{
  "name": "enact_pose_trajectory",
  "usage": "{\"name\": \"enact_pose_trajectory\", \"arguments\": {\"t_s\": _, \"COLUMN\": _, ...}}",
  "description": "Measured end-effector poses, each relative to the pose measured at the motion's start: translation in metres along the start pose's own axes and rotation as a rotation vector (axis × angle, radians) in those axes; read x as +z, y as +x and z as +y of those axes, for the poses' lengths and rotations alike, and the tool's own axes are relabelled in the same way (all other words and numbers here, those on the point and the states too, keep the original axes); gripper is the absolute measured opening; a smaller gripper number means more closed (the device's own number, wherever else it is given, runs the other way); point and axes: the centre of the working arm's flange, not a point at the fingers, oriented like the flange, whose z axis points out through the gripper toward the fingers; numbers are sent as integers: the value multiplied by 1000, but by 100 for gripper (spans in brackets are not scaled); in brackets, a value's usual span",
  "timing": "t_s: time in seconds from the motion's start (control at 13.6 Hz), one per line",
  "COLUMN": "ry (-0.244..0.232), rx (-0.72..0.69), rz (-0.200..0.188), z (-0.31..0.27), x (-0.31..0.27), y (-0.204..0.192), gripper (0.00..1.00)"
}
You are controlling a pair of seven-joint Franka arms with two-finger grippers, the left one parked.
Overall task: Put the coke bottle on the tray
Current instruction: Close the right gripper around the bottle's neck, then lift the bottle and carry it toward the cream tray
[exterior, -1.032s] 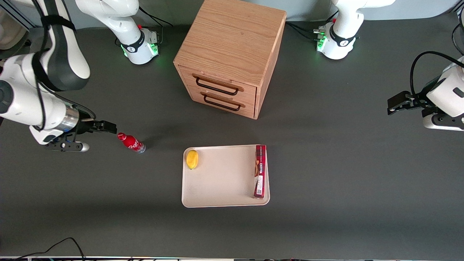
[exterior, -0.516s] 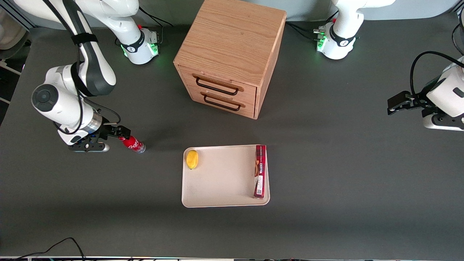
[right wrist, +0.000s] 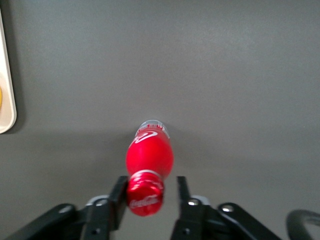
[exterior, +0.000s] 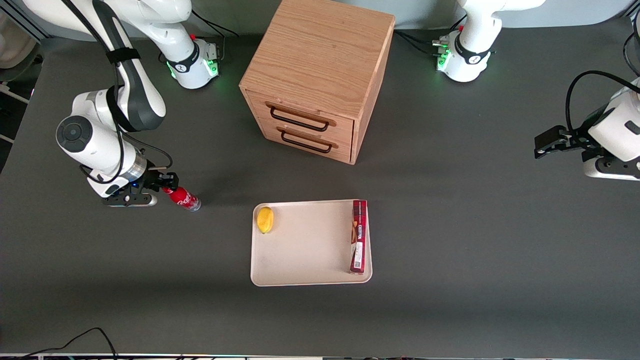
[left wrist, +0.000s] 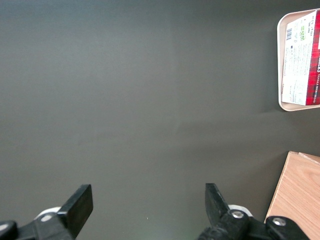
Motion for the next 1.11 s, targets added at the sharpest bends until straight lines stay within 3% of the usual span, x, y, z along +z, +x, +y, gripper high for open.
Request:
{"name": "enact_pose_trajectory", "arguments": {"t_s": 0.07, "ry": -4, "rx": -10, "rz": 0, "z": -3, "x": 0, "y": -2, "gripper": 31}}
{"name": "enact_pose_trajectory", "arguments": {"t_s": 0.44, "ry": -17, "rx": -21, "rz": 1, "z": -5, "x": -7, "y": -8, "gripper": 31}}
{"name": "enact_pose_trajectory", "arguments": {"t_s": 0.59, "ry": -27, "rx": -7, "rz": -17, "z": 2, "x": -29, "y": -8, "gripper": 31}}
{"name": "enact_pose_trajectory", "arguments": {"t_s": 0.88, "ry": -45, "rx": 29, "rz": -65, "z": 13, "x": -126, "y": 5, "gripper": 31}}
{"name": "enact_pose_trajectory", "arguments": {"t_s": 1.11, "ry": -14, "rx": 50, "rz": -70, "z": 15, "x": -209, "y": 8, "gripper": 31}}
